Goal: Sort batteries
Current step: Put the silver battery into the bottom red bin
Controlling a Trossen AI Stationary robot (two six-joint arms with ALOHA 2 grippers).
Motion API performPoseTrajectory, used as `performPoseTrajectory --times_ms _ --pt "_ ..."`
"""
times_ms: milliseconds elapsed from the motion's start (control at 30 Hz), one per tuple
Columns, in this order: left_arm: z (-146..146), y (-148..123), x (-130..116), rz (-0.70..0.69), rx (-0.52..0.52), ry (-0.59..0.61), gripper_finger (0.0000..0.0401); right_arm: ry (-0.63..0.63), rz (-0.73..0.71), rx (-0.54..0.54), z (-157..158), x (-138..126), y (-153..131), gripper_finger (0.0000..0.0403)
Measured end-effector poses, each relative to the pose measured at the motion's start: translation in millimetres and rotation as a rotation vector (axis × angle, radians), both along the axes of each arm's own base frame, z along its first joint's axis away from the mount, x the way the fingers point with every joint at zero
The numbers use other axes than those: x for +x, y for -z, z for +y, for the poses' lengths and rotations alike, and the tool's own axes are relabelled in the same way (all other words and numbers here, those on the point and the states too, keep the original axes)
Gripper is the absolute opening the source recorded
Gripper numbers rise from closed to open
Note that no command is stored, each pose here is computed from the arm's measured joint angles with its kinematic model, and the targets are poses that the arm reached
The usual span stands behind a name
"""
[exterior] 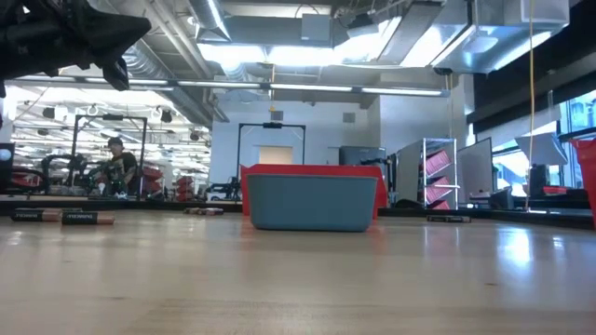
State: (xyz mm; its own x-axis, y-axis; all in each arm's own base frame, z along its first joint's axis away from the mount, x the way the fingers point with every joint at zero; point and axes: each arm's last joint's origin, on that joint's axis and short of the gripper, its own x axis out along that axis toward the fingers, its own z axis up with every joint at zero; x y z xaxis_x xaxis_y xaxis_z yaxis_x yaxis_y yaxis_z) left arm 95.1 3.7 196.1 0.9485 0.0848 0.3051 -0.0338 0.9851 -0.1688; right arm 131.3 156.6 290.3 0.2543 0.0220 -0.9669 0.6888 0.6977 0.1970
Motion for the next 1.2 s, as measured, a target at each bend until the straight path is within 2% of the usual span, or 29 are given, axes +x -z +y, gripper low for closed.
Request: performPoseTrajectory --times_ms 200,433,600,933,1200 --pt "0.0 0.0 0.0 0.000 0.000 0.000 0.0001 -0.181 0.038 0.083 27.4 -21.6 24.3 0.0014" --pt "0.0 0.0 0.0 -0.002 -0.018 0.006 0.0001 -0.423 0.008 0.110 32.9 -17.9 45.1 0.0014" --pt "0.0 0.0 0.0 -0.001 -0.019 0.006 0.0001 -0.525 0.111 0.136 31.1 -10.2 56.9 0.0015" --pt "0.3 -0.2 -0.1 -0.004 -0.020 -0.001 0.0001 -0.704 0.130 0.079 30.6 13.6 76.1 0.0016" --pt "0.4 -0.3 -0.1 -0.005 -0.025 -0.001 0.0001 -0.801 0.181 0.044 37.2 19.4 92.6 0.0017"
